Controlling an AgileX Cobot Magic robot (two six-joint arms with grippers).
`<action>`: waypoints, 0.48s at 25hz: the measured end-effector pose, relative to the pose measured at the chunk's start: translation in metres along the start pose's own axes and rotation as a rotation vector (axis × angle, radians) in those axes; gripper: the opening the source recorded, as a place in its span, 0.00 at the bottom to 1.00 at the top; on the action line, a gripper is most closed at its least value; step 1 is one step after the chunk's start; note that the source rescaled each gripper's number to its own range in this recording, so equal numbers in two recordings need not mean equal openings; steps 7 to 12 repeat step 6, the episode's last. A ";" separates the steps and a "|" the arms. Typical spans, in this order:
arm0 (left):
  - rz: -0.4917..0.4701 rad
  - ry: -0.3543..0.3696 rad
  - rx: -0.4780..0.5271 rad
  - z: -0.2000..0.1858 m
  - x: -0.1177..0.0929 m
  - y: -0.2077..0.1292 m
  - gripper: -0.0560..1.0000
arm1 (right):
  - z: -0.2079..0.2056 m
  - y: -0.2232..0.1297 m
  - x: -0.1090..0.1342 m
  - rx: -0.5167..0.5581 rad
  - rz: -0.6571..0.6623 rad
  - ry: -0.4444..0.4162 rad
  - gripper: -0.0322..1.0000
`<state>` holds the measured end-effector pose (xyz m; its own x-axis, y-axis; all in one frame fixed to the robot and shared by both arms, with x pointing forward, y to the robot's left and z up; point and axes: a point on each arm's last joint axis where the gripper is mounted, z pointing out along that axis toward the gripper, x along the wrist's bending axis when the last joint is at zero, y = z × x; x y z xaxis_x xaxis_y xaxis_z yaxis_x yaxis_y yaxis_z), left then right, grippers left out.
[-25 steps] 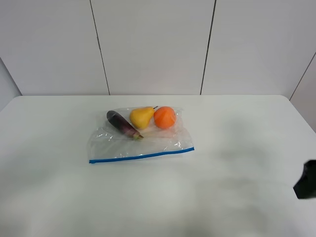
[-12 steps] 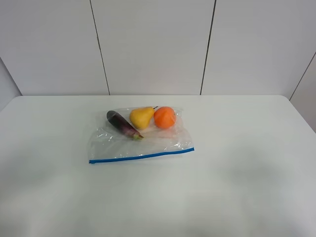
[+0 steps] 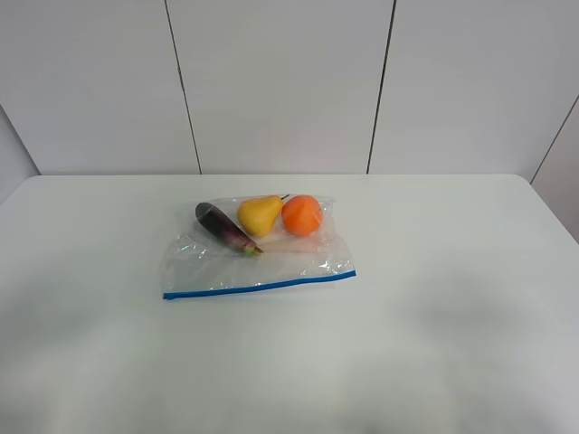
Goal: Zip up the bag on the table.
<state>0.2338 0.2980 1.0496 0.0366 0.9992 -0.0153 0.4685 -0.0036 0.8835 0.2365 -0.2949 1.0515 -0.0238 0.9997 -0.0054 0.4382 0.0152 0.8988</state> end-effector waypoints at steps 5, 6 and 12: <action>0.000 0.000 0.000 0.000 0.000 0.000 1.00 | 0.000 0.000 0.000 -0.003 0.000 -0.001 0.99; 0.000 -0.001 0.000 0.000 0.000 0.000 1.00 | 0.000 0.000 0.000 -0.004 -0.001 -0.001 0.99; 0.000 -0.001 0.000 0.000 0.000 0.000 1.00 | 0.000 0.000 0.000 -0.004 -0.001 -0.001 0.99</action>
